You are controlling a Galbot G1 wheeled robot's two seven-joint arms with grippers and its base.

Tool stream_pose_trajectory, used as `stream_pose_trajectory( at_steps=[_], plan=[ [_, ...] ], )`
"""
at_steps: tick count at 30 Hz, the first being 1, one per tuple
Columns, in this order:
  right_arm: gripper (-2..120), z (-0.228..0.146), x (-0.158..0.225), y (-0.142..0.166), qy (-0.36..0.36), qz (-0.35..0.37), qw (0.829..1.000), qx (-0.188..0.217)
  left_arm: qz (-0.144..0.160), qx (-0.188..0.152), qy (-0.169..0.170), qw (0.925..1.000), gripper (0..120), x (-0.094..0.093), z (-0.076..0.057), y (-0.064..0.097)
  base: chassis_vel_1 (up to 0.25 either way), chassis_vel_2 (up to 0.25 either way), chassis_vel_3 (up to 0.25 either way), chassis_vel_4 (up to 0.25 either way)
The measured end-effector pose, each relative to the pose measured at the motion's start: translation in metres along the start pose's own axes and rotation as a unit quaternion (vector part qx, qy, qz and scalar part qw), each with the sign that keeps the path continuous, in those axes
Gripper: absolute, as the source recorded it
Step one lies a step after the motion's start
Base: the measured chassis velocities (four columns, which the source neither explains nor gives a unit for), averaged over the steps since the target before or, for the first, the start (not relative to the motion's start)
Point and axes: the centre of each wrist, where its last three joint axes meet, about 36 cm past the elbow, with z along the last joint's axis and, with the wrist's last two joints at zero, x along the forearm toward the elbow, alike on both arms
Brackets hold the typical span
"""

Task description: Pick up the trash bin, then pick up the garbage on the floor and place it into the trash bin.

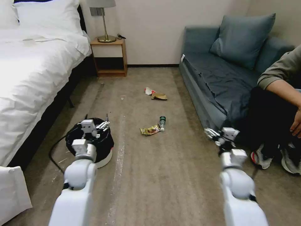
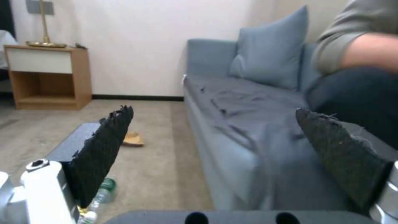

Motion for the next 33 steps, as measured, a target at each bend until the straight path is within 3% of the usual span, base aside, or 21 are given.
stream_pose_trajectory(
  at_steps=[5, 14, 16, 17, 19, 20, 22, 23, 25, 26, 28, 29, 30, 31, 32, 33],
  plan=[
    [100, -0.014, 0.019, -0.011, -0.006, -0.005, 1.000, 0.004, 0.008, 0.001, 0.002, 1.0000, 99, 0.002, 0.003, 0.005, 0.000, 0.000, 0.000, 0.000],
    [100, -0.005, 0.018, 0.002, 0.012, -0.033, 0.999, -0.018, -0.002, -0.010, 0.021, 0.9997, 99, 0.004, 0.012, 0.020, 0.000, 0.000, 0.000, 0.000],
    [100, 0.005, 0.018, 0.009, 0.019, -0.055, 0.998, -0.023, -0.035, -0.008, 0.029, 0.9989, 98, 0.002, 0.013, 0.025, 0.000, 0.000, 0.000, 0.000],
    [100, 0.005, 0.018, 0.009, 0.019, -0.055, 0.998, -0.023, -0.035, -0.008, 0.029, 0.9989, 98, 0.002, 0.013, 0.025, 0.000, 0.000, 0.000, 0.000],
    [100, 0.020, 0.018, 0.015, 0.012, -0.080, 0.997, -0.011, -0.107, 0.017, 0.054, 0.9927, 97, -0.001, 0.015, 0.026, 0.000, 0.000, 0.000, 0.000],
    [100, 0.020, 0.018, 0.015, 0.012, -0.080, 0.997, -0.011, -0.107, 0.017, 0.054, 0.9927, 97, -0.001, 0.015, 0.026, 0.000, 0.000, 0.000, 0.000],
    [100, 0.029, 0.020, 0.019, 0.007, -0.085, 0.996, -0.012, -0.175, 0.053, 0.086, 0.9794, 97, -0.005, 0.020, 0.026, 0.000, 0.000, 0.000, 0.000],
    [100, 0.029, 0.020, 0.019, 0.007, -0.085, 0.996, -0.012, -0.175, 0.053, 0.086, 0.9794, 97, -0.005, 0.020, 0.026, 0.000, 0.000, 0.000, 0.000],
    [100, 0.034, 0.022, 0.019, 0.005, -0.086, 0.996, -0.013, -0.217, 0.091, 0.112, 0.9656, 96, -0.010, 0.025, 0.026, 0.000, 0.000, 0.000, 0.000],
    [100, 0.034, 0.022, 0.019, 0.005, -0.086, 0.996, -0.013, -0.217, 0.091, 0.112, 0.9656, 96, -0.010, 0.025, 0.026, 0.000, 0.000, 0.000, 0.000],
    [100, 0.038, 0.025, 0.016, 0.002, -0.091, 0.996, -0.008, -0.253, 0.123, 0.126, 0.9511, 96, -0.017, 0.029, 0.026, 0.000, 0.000, 0.000, 0.000],
    [100, 0.038, 0.025, 0.016, 0.002, -0.091, 0.996, -0.008, -0.253, 0.123, 0.126, 0.9511, 96, -0.017, 0.029, 0.026, 0.000, 0.000, 0.000, 0.000],
    [100, 0.038, 0.025, 0.014, -0.001, -0.091, 0.996, -0.006, -0.286, 0.145, 0.134, 0.9377, 96, -0.023, 0.031, 0.029, 0.000, 0.000, 0.000, 0.000],
    [100, 0.038, 0.024, 0.012, -0.003, -0.089, 0.996, -0.006, -0.302, 0.157, 0.138, 0.9302, 96, -0.025, 0.031, 0.033, 0.000, 0.000, 0.000, 0.000],
    [100, 0.038, 0.024, 0.012, -0.003, -0.089, 0.996, -0.006, -0.302, 0.157, 0.138, 0.9302, 96, -0.025, 0.031, 0.033, 0.000, 0.000, 0.000, 0.000],
    [100, 0.035, 0.021, 0.011, -0.006, -0.088, 0.996, -0.009, -0.322, 0.171, 0.145, 0.9197, 96, -0.025, 0.032, 0.043, 0.000, 0.000, 0.000, 0.000]
  ],
)
